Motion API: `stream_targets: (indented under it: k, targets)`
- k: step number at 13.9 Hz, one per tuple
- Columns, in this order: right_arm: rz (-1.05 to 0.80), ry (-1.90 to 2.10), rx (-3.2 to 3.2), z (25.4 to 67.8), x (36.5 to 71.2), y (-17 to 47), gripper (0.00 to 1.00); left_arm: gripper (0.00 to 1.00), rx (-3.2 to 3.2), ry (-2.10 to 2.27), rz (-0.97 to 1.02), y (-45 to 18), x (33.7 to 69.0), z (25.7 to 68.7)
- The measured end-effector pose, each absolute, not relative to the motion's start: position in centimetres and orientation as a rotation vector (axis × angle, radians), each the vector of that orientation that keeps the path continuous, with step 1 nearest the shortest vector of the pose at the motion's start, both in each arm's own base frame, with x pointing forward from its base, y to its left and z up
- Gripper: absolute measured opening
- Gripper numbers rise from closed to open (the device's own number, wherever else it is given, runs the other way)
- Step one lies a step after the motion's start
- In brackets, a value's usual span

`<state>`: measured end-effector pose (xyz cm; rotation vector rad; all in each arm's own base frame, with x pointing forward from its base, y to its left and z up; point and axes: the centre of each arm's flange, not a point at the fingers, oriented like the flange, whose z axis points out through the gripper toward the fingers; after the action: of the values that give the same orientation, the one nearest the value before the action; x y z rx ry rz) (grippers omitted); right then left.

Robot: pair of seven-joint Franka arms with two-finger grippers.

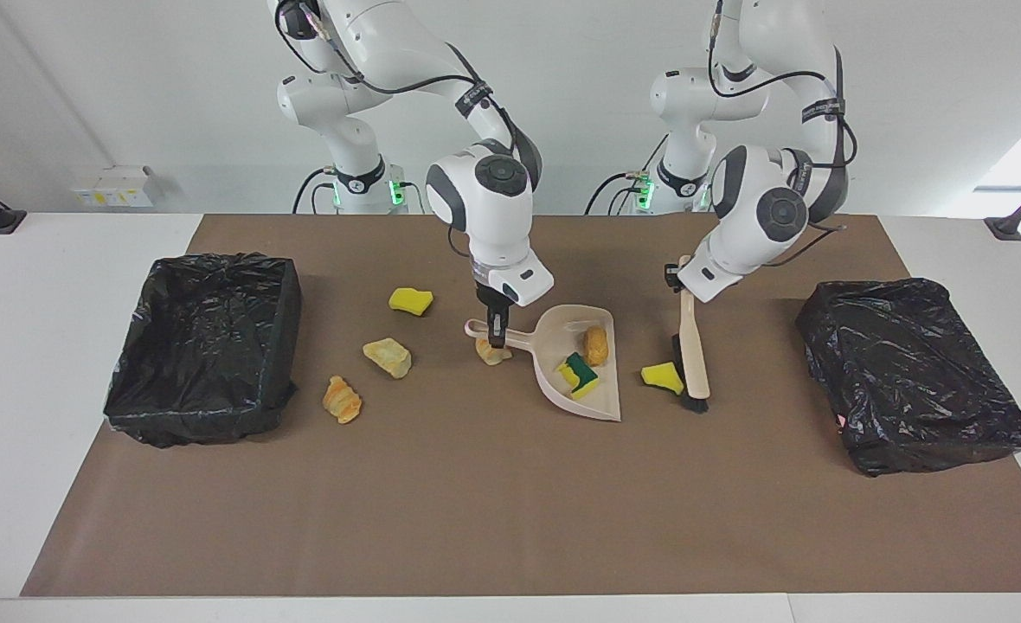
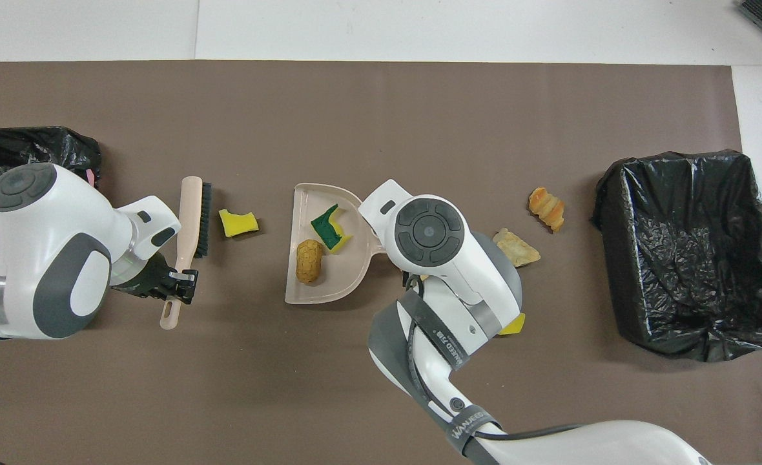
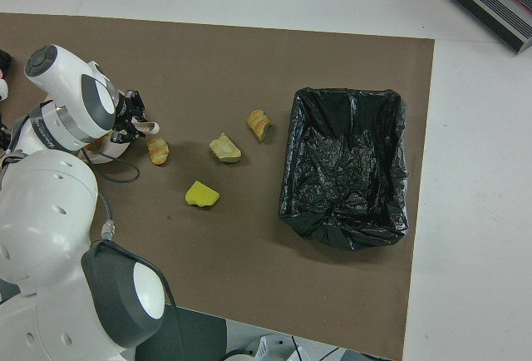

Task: Sweep and dump trash in bin
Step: 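Sweep sponges and crumbs into the dustpan with the left gripper's brush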

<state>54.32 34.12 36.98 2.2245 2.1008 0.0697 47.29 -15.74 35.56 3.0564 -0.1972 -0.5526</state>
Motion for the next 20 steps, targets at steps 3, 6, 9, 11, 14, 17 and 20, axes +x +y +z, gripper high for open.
stream_targets:
  k: [3, 6, 9, 11, 14, 17, 20]
  targets:
    - [0.084, 2.102, 2.224, 36.8, 54.4, 34.2, 0.32, 0.26, 3.09, -0.253, -0.583, -21.5, 44.6, 35.9]
    - [0.09, 2.113, 2.219, 36.4, 54.1, 34.8, 0.32, 0.26, 3.094, -0.29, -0.622, -25.5, 42.0, 36.6]
    - [0.092, 2.114, 2.223, 36.3, 54.1, 34.9, 0.32, 0.26, 3.087, -0.276, -0.628, -26.2, 42.1, 38.0]
    - [0.092, 2.112, 2.227, 36.3, 54.1, 34.9, 0.32, 0.26, 3.083, -0.241, -0.631, -25.2, 43.1, 39.6]
    - [0.092, 2.111, 2.232, 36.2, 54.2, 34.8, 0.32, 0.26, 3.076, -0.177, -0.602, -23.5, 44.8, 41.9]
    - [0.107, 2.122, 2.217, 36.7, 54.6, 34.5, 0.32, 0.26, 3.07, -0.124, -0.592, -21.6, 45.8, 44.6]
    - [0.141, 2.155, 2.208, 39.0, 55.4, 32.8, 0.32, 0.26, 3.064, -0.088, -0.517, -20.2, 46.8, 48.8]
